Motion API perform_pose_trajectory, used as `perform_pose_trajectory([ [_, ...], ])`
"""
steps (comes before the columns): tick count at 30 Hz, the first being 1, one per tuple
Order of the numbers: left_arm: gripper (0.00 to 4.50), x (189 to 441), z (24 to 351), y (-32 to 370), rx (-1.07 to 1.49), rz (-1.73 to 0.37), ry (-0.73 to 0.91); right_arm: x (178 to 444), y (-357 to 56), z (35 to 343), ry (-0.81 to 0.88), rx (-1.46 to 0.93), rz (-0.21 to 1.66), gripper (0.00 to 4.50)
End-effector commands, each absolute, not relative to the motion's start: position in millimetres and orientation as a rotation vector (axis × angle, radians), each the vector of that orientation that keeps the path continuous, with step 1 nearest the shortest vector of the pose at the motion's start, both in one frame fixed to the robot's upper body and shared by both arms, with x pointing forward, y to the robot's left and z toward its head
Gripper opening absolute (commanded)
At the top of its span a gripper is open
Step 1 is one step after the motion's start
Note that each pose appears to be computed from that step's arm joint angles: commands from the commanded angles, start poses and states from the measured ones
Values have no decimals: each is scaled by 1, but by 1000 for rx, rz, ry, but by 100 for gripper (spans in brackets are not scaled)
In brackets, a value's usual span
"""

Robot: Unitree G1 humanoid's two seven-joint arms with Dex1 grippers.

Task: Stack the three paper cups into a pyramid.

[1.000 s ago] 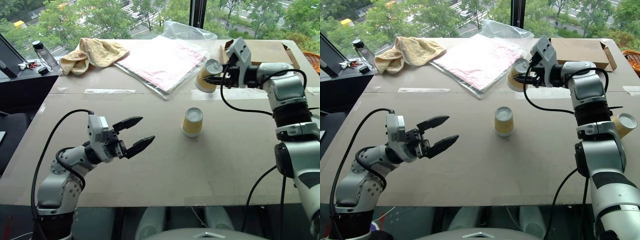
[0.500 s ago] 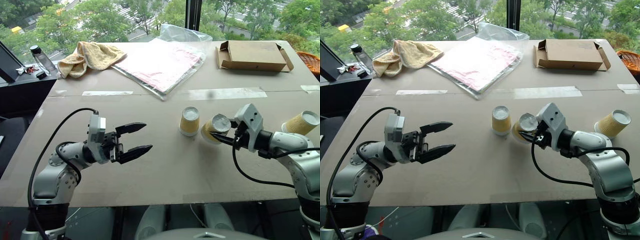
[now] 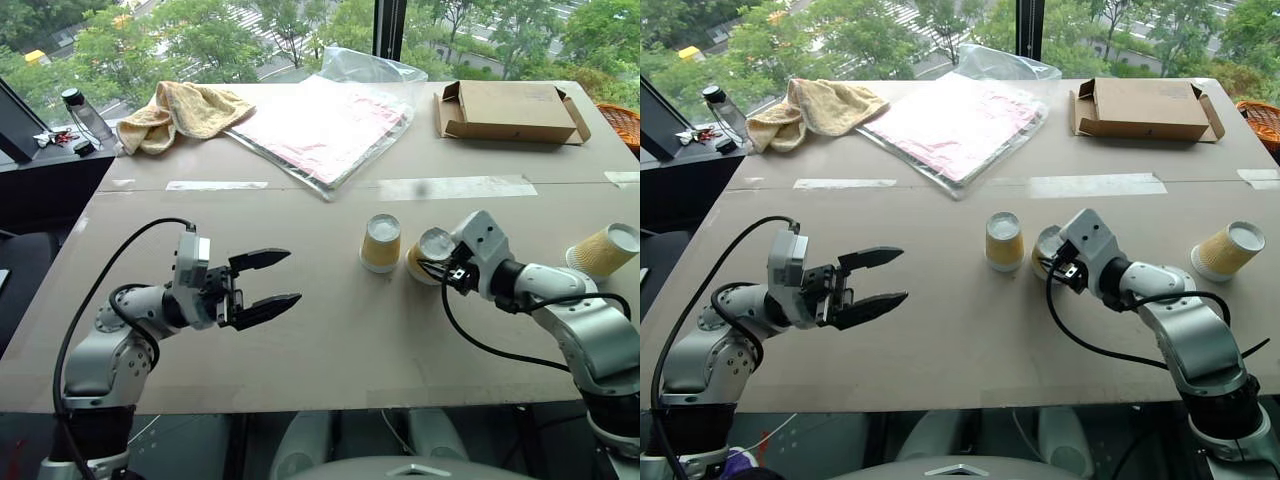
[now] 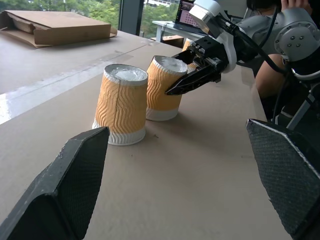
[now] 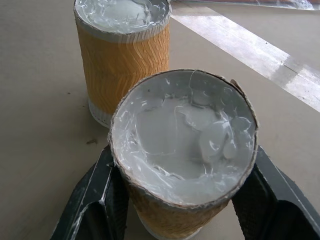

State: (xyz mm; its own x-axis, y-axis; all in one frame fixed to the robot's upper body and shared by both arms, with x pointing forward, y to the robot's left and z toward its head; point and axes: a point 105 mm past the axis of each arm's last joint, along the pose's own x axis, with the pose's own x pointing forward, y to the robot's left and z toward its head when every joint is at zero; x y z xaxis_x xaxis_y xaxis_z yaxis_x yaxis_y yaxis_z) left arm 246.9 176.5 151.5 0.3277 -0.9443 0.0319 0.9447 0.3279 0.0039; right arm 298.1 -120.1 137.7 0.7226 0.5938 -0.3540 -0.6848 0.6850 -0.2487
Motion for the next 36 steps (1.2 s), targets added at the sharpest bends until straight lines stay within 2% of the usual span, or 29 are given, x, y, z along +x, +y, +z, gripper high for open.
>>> perform_pose_trajectory([
  [1, 450, 243, 160, 173, 18, -1247, -71, 302, -117, 145, 232, -385, 724, 205],
  [20, 450, 242, 161, 169, 12, -1234, -83, 306, -106, 140, 282, -323, 756, 205],
  [22, 450, 243, 161, 168, 10, -1236, -84, 305, -106, 139, 289, -316, 762, 304],
  [23, 450, 243, 161, 167, 9, -1237, -85, 304, -107, 139, 291, -315, 763, 326],
  [24, 450, 243, 161, 167, 7, -1239, -85, 303, -108, 140, 293, -316, 764, 388],
  [25, 450, 243, 161, 166, 5, -1240, -86, 304, -110, 141, 290, -320, 757, 430],
  [26, 450, 243, 161, 166, 4, -1241, -86, 304, -111, 142, 284, -324, 748, 441],
  [32, 450, 243, 161, 162, -9, -1255, -89, 300, -131, 172, 179, -296, 705, 441],
  [36, 450, 240, 163, 153, -23, -1298, -94, 281, -154, 199, 49, -235, 702, 441],
])
